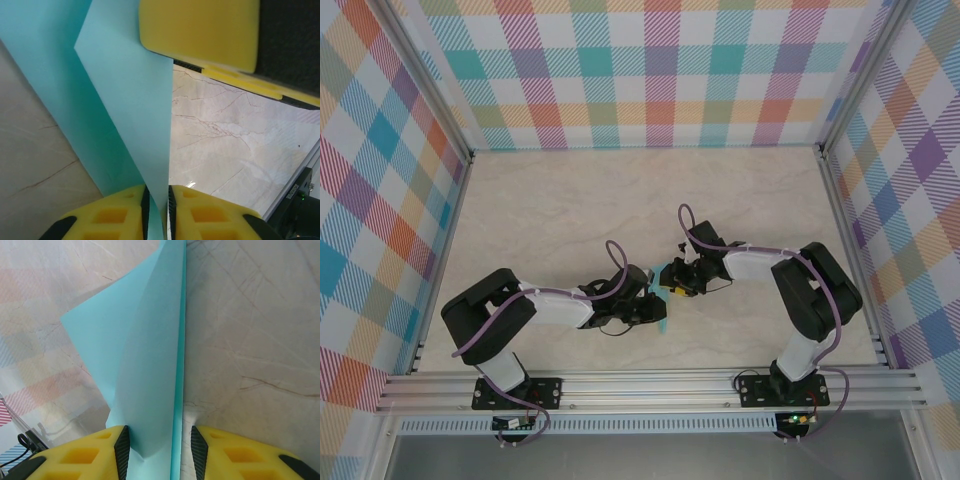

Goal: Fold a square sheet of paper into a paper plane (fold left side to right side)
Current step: Fold the wing for the fifth time at the center of the table.

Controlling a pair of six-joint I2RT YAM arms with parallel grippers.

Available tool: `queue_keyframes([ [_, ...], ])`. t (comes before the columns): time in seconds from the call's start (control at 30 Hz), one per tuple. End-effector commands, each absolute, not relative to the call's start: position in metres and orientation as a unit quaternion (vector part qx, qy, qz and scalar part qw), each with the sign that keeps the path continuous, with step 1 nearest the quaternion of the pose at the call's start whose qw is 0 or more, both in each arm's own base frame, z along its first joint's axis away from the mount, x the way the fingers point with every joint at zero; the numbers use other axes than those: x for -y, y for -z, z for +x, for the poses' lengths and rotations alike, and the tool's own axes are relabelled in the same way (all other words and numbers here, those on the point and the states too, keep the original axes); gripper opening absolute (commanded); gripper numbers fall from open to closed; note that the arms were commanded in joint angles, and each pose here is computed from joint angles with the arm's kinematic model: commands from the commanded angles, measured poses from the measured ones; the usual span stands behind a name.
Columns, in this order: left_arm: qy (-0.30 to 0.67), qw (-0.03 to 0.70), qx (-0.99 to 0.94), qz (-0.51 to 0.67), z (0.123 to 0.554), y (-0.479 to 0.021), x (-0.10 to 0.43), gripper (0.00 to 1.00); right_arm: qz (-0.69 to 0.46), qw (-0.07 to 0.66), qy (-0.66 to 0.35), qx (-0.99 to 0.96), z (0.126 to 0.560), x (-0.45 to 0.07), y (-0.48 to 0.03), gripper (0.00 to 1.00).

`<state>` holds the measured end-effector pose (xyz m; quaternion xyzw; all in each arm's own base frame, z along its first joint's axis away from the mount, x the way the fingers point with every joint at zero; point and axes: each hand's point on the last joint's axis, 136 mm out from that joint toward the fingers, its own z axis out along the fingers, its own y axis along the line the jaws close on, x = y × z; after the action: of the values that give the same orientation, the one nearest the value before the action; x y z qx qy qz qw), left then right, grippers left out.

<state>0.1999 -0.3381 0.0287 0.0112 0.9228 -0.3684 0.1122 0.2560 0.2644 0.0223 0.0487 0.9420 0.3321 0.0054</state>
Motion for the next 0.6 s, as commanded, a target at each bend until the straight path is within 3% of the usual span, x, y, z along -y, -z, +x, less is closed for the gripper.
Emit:
queue_keyframes([
  [0.0, 0.373, 0.117, -0.921, 0.007, 0.201, -0.032, 0.333, 0.25, 0.061, -0.019, -0.306, -0.95, 0.248, -0.259, -0.005, 0.4],
  [0.43, 0.401, 0.152, -0.903, -0.035, 0.216, -0.074, 0.29, 0.56, 0.059, -0.02, -0.304, -0.951, 0.248, -0.258, -0.004, 0.39],
  [0.57, 0.421, 0.149, -0.893, -0.057, 0.233, -0.082, 0.279, 0.56, 0.057, -0.018, -0.303, -0.951, 0.248, -0.258, -0.005, 0.39],
])
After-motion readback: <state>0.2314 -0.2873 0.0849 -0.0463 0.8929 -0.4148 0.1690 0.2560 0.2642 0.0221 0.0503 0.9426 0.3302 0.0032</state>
